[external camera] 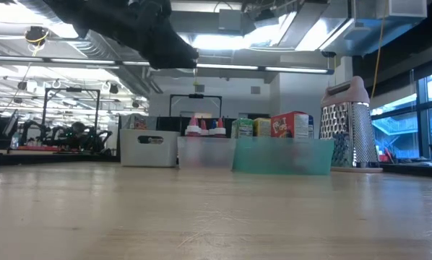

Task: Pick & Place Kitchen Items
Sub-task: Put the green seasoning bottle into the gray bin

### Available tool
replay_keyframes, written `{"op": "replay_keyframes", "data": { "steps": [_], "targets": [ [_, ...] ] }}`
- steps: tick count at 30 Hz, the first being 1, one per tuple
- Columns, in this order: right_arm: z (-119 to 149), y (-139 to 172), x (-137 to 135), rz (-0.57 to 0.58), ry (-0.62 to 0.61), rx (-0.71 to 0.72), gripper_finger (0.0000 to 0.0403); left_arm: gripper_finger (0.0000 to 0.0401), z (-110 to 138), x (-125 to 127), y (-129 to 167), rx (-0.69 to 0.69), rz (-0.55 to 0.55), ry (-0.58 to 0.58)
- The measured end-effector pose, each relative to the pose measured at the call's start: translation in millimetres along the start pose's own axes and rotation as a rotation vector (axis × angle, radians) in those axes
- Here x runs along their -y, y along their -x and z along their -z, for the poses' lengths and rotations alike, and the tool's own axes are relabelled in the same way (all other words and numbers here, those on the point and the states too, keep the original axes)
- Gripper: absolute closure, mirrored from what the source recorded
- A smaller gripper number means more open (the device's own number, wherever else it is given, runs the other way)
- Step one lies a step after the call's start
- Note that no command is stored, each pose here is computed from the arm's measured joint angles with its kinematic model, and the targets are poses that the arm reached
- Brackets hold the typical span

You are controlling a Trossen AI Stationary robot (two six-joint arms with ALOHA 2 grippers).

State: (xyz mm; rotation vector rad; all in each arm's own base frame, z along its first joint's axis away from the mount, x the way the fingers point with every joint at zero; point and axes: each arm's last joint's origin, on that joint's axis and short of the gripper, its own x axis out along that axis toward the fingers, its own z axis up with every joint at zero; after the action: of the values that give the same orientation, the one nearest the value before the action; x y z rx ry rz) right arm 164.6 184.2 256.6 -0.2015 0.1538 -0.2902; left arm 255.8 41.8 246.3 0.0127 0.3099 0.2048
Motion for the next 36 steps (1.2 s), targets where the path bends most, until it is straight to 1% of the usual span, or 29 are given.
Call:
{"op": "replay_keyframes", "data": {
  "steps": [2, 4, 6, 8, 13, 16, 19, 23, 26, 31, 34, 36],
  "targets": [
    [-2, 10, 9, -0.046, -0.065, -0.017, 0.0022, 0.0132, 0, 3, 0, 0.002, 0.041, -0.002],
    [-1, 19, 22, -0.145, -0.116, -0.072, 0.0024, 0.0131, 0, 6, 0, 0.003, 0.074, -0.008],
    [3, 26, 35, -0.261, -0.183, -0.174, 0.0024, 0.0130, 0, 10, 1, 0.003, 0.088, -0.024],
    [8, 32, 47, -0.330, -0.261, -0.294, 0.0024, 0.0129, 0, 13, 1, 0.004, 0.099, -0.039],
    [21, 42, 72, -0.361, -0.442, -0.568, 0.0024, 0.0132, 0, 20, 2, -0.001, 0.125, -0.058],
    [28, 48, 80, -0.363, -0.523, -0.741, 0.0024, 0.0132, 0, 24, 2, -0.001, 0.138, -0.063],
    [32, 53, 88, -0.295, -0.552, -0.928, 0.0024, 0.0130, 1, 26, 2, 0.000, 0.148, -0.077],
    [29, 58, 96, -0.160, -0.526, -1.087, 0.0024, 0.0132, 1, 28, 3, -0.002, 0.155, -0.097],
    [23, 60, 98, -0.122, -0.539, -1.134, 0.0024, 0.0134, 2, 28, 3, -0.008, 0.156, -0.104],
    [20, 60, 92, -0.105, -0.543, -1.180, 0.0024, 0.0134, 3, 28, 3, -0.023, 0.156, -0.105],
    [25, 59, 89, -0.027, -0.533, -1.253, 0.0025, 0.0134, 4, 28, 3, -0.029, 0.156, -0.105],
    [29, 58, 87, 0.036, -0.505, -1.297, 0.0025, 0.0134, 4, 28, 3, -0.028, 0.156, -0.105]
  ]
}}
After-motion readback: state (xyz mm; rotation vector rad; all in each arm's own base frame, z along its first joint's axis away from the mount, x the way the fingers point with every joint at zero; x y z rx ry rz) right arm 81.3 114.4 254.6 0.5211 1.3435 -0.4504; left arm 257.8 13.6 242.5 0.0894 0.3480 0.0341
